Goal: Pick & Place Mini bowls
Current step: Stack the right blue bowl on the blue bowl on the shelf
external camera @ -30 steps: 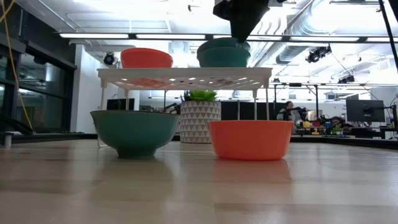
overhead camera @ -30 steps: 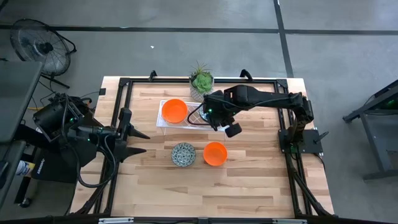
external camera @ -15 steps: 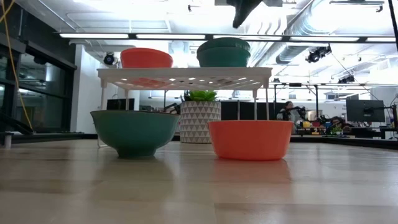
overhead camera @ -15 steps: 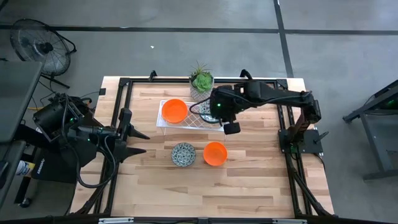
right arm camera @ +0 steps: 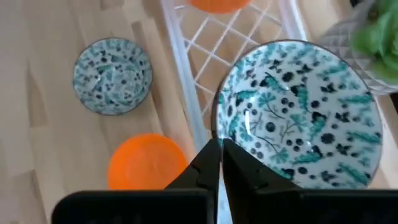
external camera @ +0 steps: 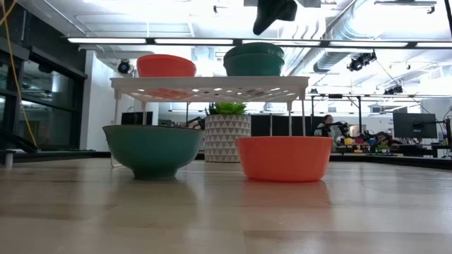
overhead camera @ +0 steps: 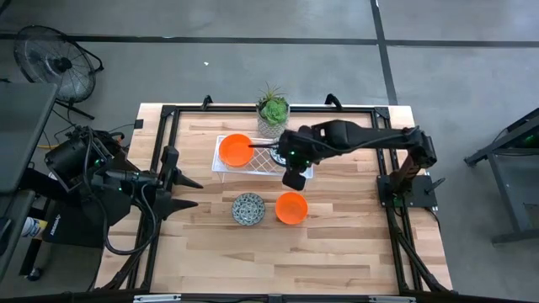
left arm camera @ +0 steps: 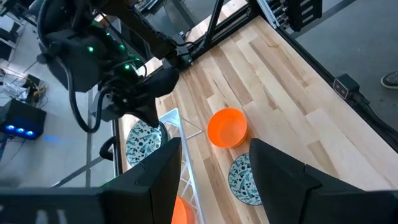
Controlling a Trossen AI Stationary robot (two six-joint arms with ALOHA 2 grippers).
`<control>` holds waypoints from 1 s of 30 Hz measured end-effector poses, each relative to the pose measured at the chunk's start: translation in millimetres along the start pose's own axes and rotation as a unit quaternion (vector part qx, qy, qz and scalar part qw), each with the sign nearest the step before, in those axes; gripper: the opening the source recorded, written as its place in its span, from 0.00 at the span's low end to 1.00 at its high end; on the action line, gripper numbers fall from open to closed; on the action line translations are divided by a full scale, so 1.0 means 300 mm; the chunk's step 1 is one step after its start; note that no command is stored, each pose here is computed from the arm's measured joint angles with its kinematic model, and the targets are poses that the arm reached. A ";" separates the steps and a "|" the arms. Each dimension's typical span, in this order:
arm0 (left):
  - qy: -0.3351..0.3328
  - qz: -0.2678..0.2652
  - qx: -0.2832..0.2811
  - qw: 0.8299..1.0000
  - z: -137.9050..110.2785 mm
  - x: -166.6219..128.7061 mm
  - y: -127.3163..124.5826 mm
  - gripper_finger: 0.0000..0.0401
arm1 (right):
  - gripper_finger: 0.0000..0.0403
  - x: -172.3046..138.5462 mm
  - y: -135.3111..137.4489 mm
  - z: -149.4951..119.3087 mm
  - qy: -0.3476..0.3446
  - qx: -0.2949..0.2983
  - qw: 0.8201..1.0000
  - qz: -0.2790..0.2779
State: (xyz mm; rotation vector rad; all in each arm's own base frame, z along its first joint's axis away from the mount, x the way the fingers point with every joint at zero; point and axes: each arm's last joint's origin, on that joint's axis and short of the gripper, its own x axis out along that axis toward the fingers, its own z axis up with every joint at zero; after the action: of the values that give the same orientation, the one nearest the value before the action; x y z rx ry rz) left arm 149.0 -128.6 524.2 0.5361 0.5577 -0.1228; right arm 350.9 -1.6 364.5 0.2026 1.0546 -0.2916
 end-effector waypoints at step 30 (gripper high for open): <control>0.029 0.044 0.091 0.994 0.035 0.075 -0.051 0.46 | 0.00 0.130 0.136 -0.401 -0.442 0.133 0.876 -0.142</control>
State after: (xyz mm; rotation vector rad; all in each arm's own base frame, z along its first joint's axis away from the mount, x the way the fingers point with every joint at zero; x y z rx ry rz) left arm 169.0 -146.3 512.8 0.7421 0.5819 -0.0747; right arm 283.4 67.7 273.6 0.1335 0.1198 -0.7178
